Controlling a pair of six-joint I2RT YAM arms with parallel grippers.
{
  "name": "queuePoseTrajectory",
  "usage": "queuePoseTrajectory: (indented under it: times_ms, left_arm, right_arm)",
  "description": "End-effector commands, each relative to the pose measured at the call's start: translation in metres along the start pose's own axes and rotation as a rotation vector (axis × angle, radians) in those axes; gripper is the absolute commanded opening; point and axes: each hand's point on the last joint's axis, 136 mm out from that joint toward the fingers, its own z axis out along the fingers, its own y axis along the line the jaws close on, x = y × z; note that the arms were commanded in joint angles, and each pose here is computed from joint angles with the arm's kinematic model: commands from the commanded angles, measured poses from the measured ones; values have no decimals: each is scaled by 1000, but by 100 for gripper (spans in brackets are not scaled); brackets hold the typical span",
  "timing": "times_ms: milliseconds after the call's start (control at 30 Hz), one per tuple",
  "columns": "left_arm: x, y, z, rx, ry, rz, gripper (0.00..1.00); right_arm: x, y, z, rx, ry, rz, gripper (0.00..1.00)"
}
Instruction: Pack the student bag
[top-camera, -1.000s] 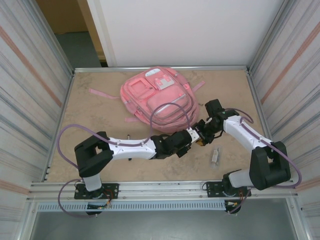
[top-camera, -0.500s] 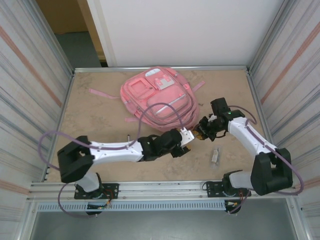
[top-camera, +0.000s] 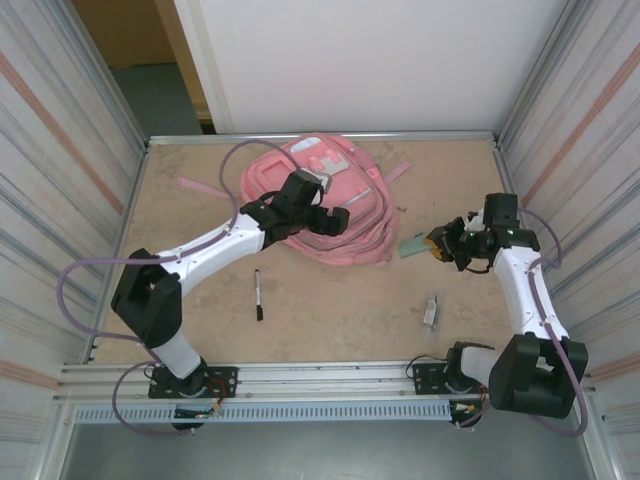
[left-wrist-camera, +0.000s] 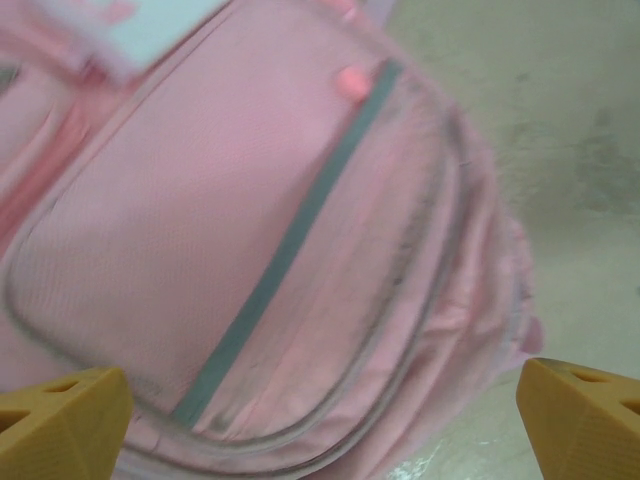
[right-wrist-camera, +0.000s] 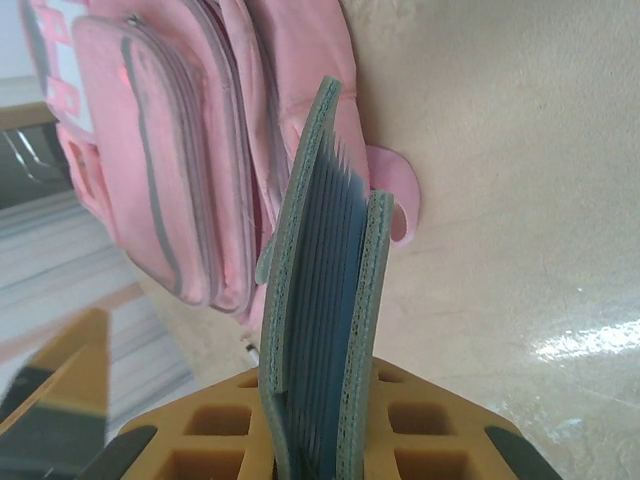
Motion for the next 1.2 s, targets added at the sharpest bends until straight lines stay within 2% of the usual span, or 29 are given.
queuePoseTrajectory:
  times_ms: [0,67,167,233,400,500,733,767,867,900,1033,1167]
  left_arm:
    - [18,22,3,-73,88,-243,99]
    - [22,29,6,-100,112,-320,98]
    - [28,33,12,-122,122,-390,88]
    - [27,35,19,-124,107,-400,82]
    - [24,33,43,-87,149,-423,76]
    - [25,36,51,-98,142,-429,64]
    - [26,39,52,-96,124,-477,61]
    - [26,39,51,-96,125,-484,57]
    - [18,37,43,-74,91,-515,18]
    - [14,35,40,-56,75,-523,12]
    - [-15,14,4,86,-24,-588,7]
    - [-39,8,-36,196,-152,-762,0]
  right_arm:
    - [0,14,-2,-67,31,-45,15]
    - [0,13,-1,-64,37,-48,15]
    - [-1,10,4,-62,50,-31,15]
    - [0,10,6,-69,67,-28,15]
    - [1,6,7,-55,57,-21,14]
    - [3,4,4,-38,62,-37,14]
    - [8,0,4,-42,60,-38,14]
    - [8,0,5,-49,60,-30,14]
    - [11,7,12,-90,78,-28,14]
    - [13,12,15,-104,89,-41,14]
    - [26,37,28,-169,137,-156,15]
    - [47,63,47,-234,196,-301,15]
